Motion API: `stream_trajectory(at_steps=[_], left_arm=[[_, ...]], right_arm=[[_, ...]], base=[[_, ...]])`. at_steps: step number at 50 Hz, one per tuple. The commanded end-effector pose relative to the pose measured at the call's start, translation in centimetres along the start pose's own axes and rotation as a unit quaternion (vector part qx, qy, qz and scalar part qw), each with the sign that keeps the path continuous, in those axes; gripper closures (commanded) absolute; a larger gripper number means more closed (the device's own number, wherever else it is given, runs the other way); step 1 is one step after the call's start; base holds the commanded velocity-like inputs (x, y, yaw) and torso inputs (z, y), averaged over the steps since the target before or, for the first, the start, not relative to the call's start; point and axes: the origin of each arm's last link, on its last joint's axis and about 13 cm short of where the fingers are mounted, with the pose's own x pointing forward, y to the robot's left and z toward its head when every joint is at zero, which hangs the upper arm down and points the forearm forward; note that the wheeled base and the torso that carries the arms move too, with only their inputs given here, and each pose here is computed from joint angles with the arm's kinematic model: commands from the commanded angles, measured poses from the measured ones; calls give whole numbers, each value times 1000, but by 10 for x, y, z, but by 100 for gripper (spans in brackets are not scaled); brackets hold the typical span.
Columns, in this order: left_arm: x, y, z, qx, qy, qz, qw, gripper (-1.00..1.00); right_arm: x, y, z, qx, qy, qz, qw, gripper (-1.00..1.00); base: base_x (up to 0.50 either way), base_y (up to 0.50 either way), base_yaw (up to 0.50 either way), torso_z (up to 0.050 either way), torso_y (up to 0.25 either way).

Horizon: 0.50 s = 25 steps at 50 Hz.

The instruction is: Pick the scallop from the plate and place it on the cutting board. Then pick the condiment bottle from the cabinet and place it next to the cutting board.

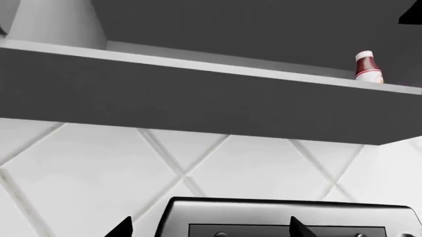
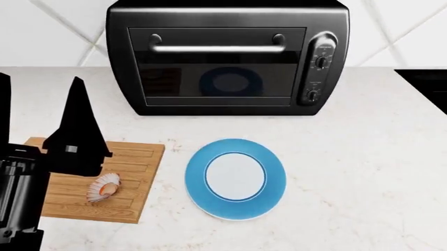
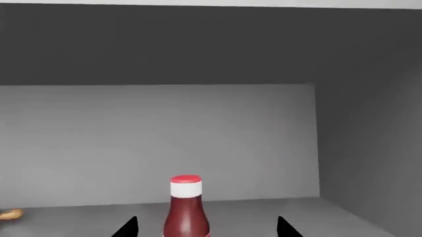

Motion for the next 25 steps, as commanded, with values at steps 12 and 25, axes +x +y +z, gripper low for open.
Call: stream_trajectory(at_steps=[12, 25], left_arm=[[-1, -1, 3, 3, -3, 1, 1000, -100], [-5, -2, 10, 6, -7, 0, 1000, -100]], right_arm=[[8, 7, -18, -13, 42, 17, 999, -100], [11, 7, -21, -14, 36, 15, 999, -100]], base=[[7, 0, 0, 0, 0], [86, 0, 0, 0, 0]])
